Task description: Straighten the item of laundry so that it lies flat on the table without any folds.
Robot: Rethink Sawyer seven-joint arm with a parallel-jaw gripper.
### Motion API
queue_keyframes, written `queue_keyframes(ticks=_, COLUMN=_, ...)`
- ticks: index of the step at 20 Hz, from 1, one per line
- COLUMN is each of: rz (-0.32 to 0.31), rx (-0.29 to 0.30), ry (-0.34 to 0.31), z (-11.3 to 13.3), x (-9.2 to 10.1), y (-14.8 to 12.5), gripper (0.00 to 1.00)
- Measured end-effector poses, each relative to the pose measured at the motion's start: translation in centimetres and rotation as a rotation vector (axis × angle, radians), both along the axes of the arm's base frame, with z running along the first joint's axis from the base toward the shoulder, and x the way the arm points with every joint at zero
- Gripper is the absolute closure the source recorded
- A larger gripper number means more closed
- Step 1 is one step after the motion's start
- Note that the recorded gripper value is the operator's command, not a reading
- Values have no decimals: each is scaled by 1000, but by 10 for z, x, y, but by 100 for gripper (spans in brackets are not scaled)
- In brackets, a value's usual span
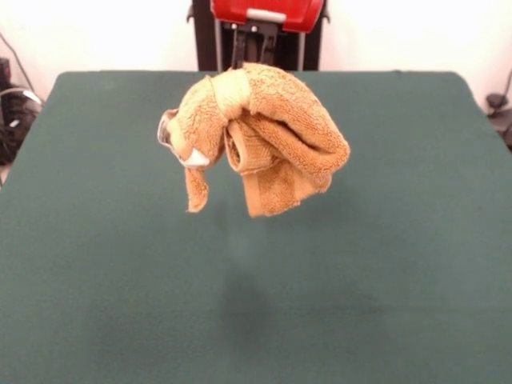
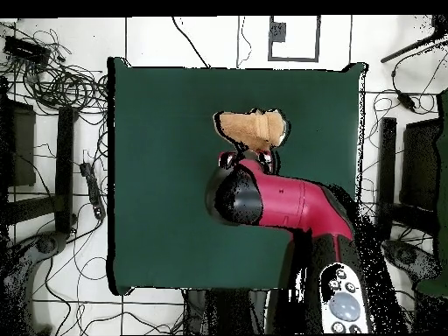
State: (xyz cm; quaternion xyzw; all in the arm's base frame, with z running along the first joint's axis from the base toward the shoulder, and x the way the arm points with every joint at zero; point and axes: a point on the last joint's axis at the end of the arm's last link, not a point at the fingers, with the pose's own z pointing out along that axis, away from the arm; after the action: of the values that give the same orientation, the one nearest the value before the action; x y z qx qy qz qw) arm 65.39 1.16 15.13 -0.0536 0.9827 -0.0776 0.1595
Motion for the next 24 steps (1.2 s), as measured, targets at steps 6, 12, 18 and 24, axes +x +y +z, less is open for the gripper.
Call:
queue_keyframes(ticks=6, rz=20, rx=5, ry=2, z=-16, x=-7, y=-1, gripper=100)
queue_keyframes(ticks=12, rz=25, rx=20, ry=30, z=-30, x=-15, y=-3, gripper=100)
queue_keyframes(ticks=18, rz=19, rx=48, ry=49, z=-37, x=-22, y=-4, gripper=100)
queue_keyframes(ticks=24, rz=13, rx=52, ry=59, z=-38, x=-27, y=-6, gripper=100)
